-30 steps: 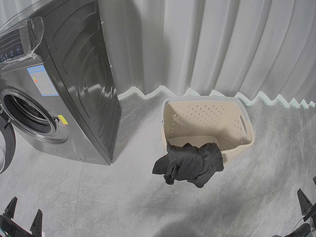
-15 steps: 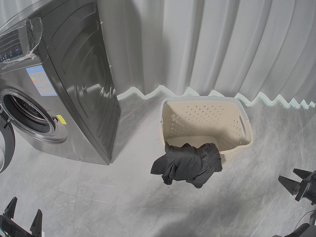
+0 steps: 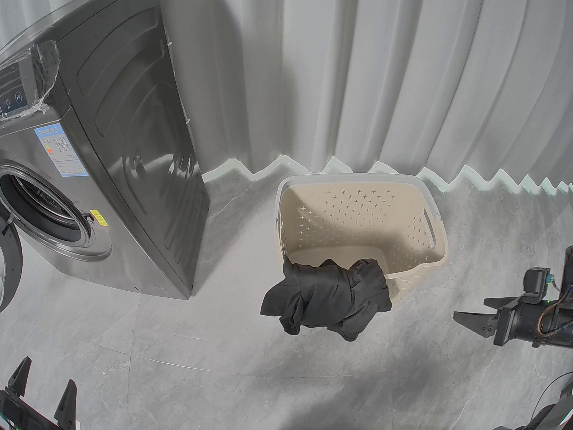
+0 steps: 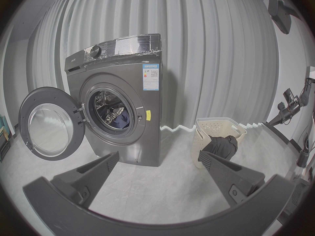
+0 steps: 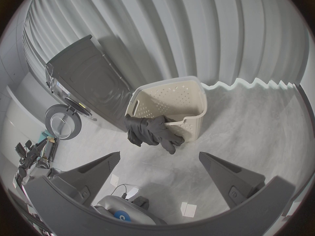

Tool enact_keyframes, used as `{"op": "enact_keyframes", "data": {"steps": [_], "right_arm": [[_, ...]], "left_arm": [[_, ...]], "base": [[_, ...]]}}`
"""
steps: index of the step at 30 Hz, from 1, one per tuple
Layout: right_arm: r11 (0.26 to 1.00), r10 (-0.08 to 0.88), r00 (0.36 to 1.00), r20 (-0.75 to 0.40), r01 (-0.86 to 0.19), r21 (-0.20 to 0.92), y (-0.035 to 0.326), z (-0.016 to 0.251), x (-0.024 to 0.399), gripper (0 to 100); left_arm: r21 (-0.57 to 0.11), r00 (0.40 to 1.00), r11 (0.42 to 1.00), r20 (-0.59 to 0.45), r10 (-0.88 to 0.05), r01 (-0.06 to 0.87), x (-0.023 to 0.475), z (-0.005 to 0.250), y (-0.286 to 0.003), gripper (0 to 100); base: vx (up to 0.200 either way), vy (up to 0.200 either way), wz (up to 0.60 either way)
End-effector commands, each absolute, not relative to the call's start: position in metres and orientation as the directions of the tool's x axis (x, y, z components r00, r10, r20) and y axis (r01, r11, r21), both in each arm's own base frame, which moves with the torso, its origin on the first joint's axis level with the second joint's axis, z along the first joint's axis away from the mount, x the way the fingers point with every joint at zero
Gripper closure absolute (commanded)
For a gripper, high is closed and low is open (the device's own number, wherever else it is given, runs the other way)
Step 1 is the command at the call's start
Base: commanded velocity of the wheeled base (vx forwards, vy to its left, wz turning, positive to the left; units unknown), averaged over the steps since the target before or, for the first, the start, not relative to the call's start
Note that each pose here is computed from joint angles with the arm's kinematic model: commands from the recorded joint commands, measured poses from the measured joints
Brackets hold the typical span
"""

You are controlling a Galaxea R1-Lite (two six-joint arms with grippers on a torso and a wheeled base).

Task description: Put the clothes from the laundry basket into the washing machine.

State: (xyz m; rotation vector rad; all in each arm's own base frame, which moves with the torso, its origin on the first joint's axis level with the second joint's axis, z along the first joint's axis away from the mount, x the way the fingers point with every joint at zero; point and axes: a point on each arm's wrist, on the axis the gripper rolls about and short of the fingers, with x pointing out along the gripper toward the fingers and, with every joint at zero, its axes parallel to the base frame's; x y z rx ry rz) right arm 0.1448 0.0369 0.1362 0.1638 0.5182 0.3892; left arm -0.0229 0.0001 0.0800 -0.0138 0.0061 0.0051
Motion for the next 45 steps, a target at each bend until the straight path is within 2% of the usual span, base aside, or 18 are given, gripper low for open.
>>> {"op": "enact_keyframes", "data": {"steps": [1, 7, 15, 23, 29, 45], "right_arm": [[0.901, 0.434, 0.724, -0.536, -0.340, 0.270, 0.056, 0.114, 0.177, 0], [0.889, 0.456, 0.708, -0.539, -0.337, 0.309, 0.071, 0.106, 0.202, 0], [0.894, 0.447, 0.683, -0.577, -0.332, 0.300, 0.084, 0.090, 0.224, 0], [0.915, 0.403, 0.740, -0.538, -0.313, 0.254, 0.101, 0.063, 0.259, 0], [0.918, 0.396, 0.736, -0.550, -0.308, 0.249, 0.103, 0.052, 0.264, 0], [0.916, 0.401, 0.702, -0.589, -0.314, 0.250, 0.116, 0.030, 0.278, 0]], "left_arm": [[-0.015, 1.000, 1.000, -0.005, 0.006, -0.006, -0.023, 0.076, 0.000, 0], [-0.015, 1.000, 1.000, -0.005, 0.006, -0.006, -0.023, 0.076, 0.000, 0], [-0.018, 1.000, 1.000, -0.005, 0.006, -0.006, -0.023, 0.076, 0.000, 0], [-0.017, 1.000, 1.000, -0.005, 0.006, -0.006, -0.023, 0.076, 0.000, 0], [-0.015, 1.000, 1.000, -0.005, 0.008, -0.008, -0.023, 0.076, 0.000, 0], [-0.015, 1.000, 1.000, -0.005, 0.009, -0.009, -0.023, 0.076, 0.000, 0]], "base": [[0.000, 0.000, 0.00], [0.000, 0.000, 0.00], [0.000, 0.000, 0.00], [0.000, 0.000, 0.00], [0.100, 0.000, 0.00], [0.000, 0.000, 0.00]]}}
